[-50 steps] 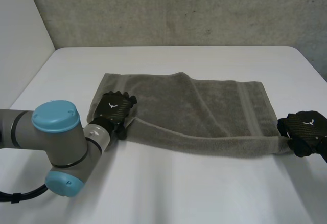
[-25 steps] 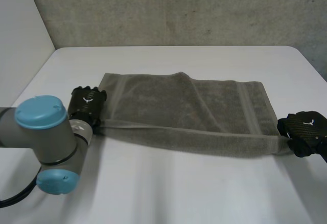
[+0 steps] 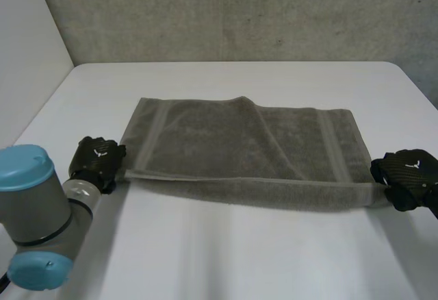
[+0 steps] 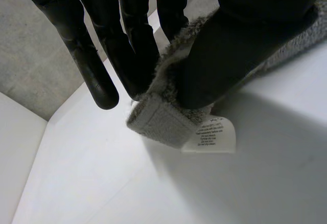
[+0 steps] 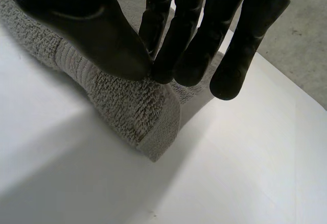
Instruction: Fold the laundry
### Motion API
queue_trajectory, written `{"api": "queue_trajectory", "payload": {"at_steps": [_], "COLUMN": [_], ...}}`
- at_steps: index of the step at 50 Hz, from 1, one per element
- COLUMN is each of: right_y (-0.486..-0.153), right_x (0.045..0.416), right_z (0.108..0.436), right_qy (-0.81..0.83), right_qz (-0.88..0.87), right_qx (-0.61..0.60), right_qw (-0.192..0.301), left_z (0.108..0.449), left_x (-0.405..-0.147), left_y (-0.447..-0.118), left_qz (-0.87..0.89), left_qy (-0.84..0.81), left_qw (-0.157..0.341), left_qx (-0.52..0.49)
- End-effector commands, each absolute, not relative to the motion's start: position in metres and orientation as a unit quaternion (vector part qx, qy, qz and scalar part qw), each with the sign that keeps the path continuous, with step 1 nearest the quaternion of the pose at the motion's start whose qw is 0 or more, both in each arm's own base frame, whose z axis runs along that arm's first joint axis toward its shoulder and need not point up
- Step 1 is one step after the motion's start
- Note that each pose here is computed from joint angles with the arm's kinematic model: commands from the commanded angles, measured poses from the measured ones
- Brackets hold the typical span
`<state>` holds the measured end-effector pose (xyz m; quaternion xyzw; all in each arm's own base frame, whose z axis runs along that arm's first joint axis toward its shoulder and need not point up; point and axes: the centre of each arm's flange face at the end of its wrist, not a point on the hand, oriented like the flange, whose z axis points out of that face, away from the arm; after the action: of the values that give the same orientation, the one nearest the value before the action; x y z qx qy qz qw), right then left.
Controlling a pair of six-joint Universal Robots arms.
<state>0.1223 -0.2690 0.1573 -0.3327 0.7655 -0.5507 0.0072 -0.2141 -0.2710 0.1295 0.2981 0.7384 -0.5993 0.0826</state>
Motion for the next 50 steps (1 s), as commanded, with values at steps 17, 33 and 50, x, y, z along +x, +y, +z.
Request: {"api": "queue_trajectory", "payload": {"at_steps": [17,33,50], "right_y": [-0.229,-0.214,-0.301], "right_x": [0.124,0.125,0.15], "right_z": [0.231,0.267,0.22], "right_qy": [0.751,0.737,0.749], "right_qz": [-0.503,-0.473,-0.477], "right_qx": [-0.427,-0.482,-0.46], "right_qw": [-0.021,-0.028,-0.006], "left_z": [0.194,0.221,0.16], "left_x": [-0.169,-0.158,-0.199], "left_y": [-0.216,-0.187,-0.296], "left_qz": [-0.622,-0.603,-0.587], "left_qy": [0.683,0.702,0.699], "left_qw": [0.113,0.082,0.051], "left_qx": [0.367,0.37,0.405]}}
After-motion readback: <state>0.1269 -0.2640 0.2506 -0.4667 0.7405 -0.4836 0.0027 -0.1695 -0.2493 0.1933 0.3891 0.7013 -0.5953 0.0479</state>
